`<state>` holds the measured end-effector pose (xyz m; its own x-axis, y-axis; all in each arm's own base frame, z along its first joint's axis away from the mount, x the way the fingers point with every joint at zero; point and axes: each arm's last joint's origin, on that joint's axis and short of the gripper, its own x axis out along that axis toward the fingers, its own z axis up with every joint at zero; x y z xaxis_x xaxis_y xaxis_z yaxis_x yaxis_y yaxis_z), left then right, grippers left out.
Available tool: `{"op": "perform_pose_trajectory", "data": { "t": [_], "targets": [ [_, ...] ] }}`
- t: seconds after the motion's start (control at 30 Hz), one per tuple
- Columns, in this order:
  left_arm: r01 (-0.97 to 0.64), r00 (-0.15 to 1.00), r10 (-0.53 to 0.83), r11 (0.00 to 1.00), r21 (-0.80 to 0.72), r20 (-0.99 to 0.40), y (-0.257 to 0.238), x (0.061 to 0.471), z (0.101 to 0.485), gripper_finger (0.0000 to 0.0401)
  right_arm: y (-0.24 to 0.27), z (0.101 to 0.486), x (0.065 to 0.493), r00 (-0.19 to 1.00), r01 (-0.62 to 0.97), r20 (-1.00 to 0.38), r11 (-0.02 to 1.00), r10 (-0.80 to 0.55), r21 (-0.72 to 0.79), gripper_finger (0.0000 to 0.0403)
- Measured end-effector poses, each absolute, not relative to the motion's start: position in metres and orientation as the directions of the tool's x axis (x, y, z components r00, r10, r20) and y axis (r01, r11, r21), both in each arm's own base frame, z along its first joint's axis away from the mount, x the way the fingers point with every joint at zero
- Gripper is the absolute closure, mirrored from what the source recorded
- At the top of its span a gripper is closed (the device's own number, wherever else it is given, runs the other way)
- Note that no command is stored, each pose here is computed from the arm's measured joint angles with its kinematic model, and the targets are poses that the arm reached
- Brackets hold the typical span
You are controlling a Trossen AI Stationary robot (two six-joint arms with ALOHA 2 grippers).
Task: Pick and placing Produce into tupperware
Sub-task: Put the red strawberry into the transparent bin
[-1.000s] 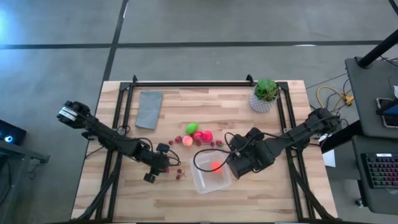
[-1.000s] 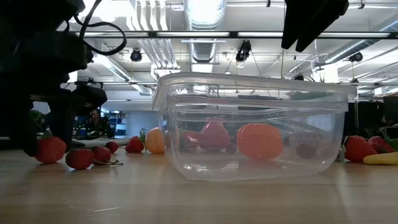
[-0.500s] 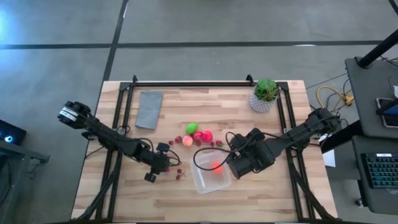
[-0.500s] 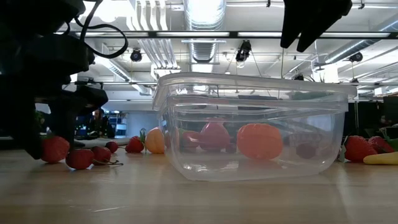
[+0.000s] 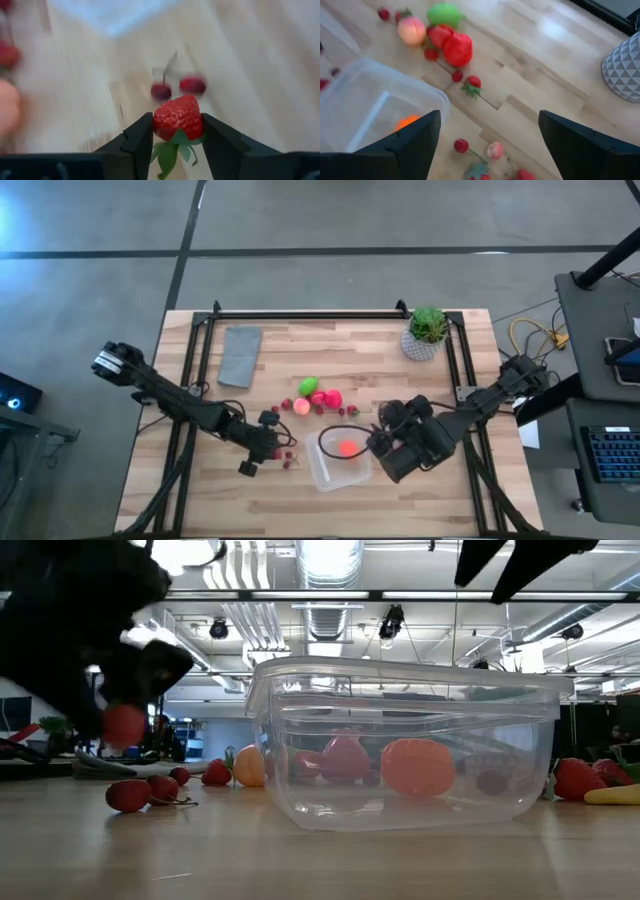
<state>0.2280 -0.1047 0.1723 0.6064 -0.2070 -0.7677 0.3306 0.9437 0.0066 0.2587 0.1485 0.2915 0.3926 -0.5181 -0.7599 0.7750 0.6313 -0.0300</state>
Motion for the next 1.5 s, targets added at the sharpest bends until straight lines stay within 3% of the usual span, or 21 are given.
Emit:
{"op": "perform_pose_trajectory", "data": {
  "t": [0.4, 0.8, 1.0, 1.17, 1.5],
  "targets": [
    [0.235, 0.771, -0.172, 0.972, 0.023, -0.613, -0.109, 0.279, 0.232, 0.0277, 0.160, 0.327, 0.212, 0.551, 0.731, -0.656, 0.678, -0.516, 0.080, 0.0074],
    [0.171, 0.688, -0.102, 0.985, 0.024, -0.719, -0.103, 0.347, 0.205, 0.0267, 0.154, 0.335, 0.201, 0.560, 0.710, -0.632, 0.704, -0.536, 0.032, 0.0074],
    [0.118, 0.600, -0.112, 0.992, -0.051, -0.792, -0.102, 0.353, 0.191, 0.0265, 0.158, 0.333, 0.195, 0.560, 0.699, -0.633, 0.715, -0.534, 0.016, 0.0074],
    [0.085, 0.601, -0.114, 0.993, -0.078, -0.791, -0.101, 0.352, 0.192, 0.0263, 0.163, 0.331, 0.187, 0.562, 0.690, -0.634, 0.724, -0.531, 0.006, 0.0074],
    [0.035, 0.613, -0.110, 0.993, -0.112, -0.783, -0.099, 0.352, 0.195, 0.0187, 0.170, 0.316, 0.168, 0.538, 0.723, -0.656, 0.690, -0.529, 0.037, 0.0074]
  ]
}}
